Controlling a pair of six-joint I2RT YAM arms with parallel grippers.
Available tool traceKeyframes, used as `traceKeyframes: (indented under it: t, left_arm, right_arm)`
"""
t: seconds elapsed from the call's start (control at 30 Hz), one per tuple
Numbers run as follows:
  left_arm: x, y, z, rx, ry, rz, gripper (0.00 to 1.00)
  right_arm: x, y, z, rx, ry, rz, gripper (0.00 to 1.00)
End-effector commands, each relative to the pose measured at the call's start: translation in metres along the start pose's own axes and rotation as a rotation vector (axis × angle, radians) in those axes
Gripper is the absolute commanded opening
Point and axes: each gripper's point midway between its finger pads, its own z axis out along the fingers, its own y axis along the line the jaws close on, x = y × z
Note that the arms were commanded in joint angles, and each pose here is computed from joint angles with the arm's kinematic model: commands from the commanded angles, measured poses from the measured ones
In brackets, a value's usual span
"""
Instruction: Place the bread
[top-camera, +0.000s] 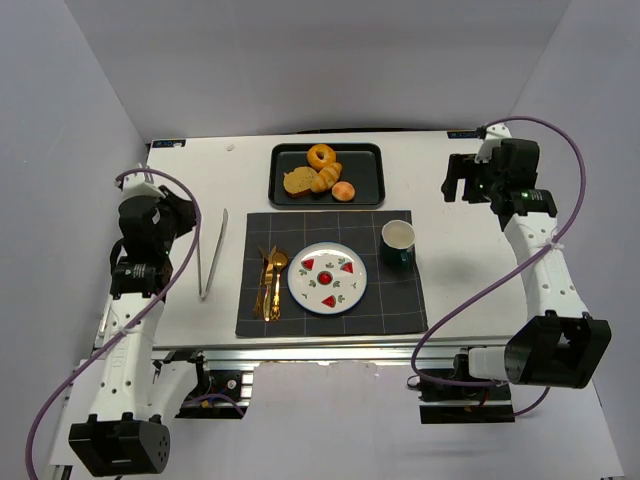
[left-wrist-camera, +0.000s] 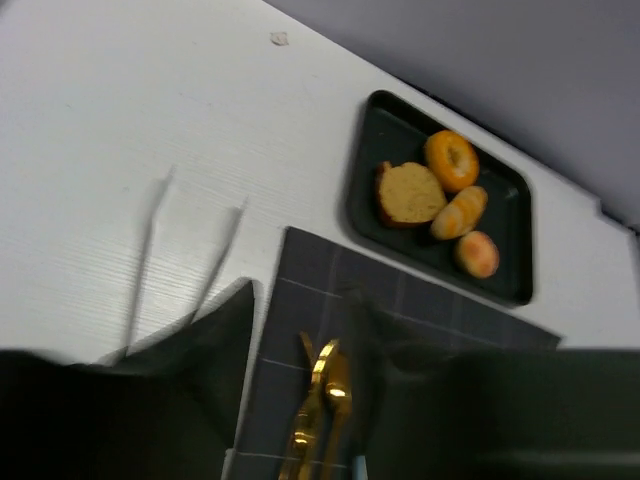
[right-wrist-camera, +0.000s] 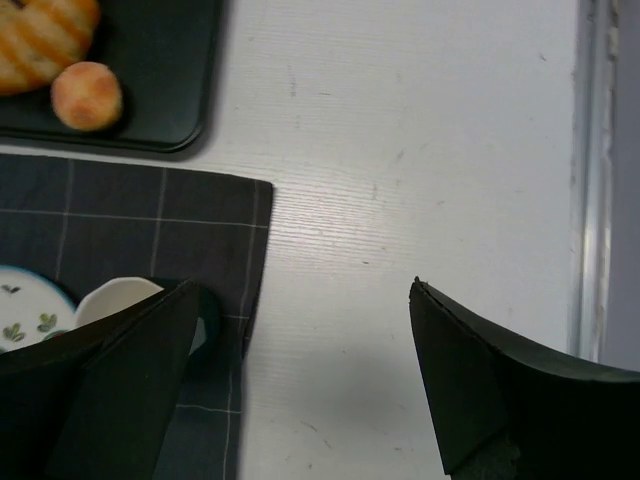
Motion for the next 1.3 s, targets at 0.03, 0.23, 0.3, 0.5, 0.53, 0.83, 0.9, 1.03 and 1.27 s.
traceKeyframes:
  t: [0.03, 0.23, 0.3, 0.5, 0.53, 0.83, 0.9, 1.03, 1.27]
  left_arm:
    - [0.029, 0.001, 0.0, 0.031, 0.105, 0.018, 0.02]
    - [0.051, 0.021, 0.001, -0.044, 0.177, 0.054, 0.36]
    - [0.055, 0.033, 0.001, -0.098, 0.192, 0.084, 0.77]
    - [0.074, 0.06, 0.007, -0.207, 0.278, 0.154, 0.98]
    - [0.077, 0.063, 0.009, -0.217, 0.293, 0.163, 0.97]
    - [0.108, 0.069, 0.026, -0.173, 0.382, 0.236, 0.8]
    - [0.115, 0.073, 0.027, -0.179, 0.416, 0.249, 0.82]
    - [0.124, 0.072, 0.03, -0.153, 0.445, 0.262, 0.98]
    - [0.156, 0.081, 0.04, -0.158, 0.551, 0.285, 0.98]
  right_arm:
    - [-0.019, 0.038, -0.015, -0.24, -0.058, -0.146, 0.89]
    - [0.031, 0.123, -0.05, -0.745, -0.171, -0.689, 0.89]
    - [0.046, 0.143, -0.054, -0.817, -0.166, -0.736, 0.89]
    - [0.052, 0.168, -0.051, -0.919, -0.073, -0.557, 0.14]
    - [0.046, 0.169, -0.044, -0.909, -0.097, -0.56, 0.04]
    - [0.041, 0.176, -0.028, -0.929, -0.037, -0.538, 0.89]
    - [0.039, 0.174, -0.025, -0.917, -0.042, -0.547, 0.89]
    - [0.038, 0.174, -0.019, -0.91, -0.046, -0.549, 0.89]
    - [0.043, 0.17, -0.013, -0.892, -0.045, -0.559, 0.9]
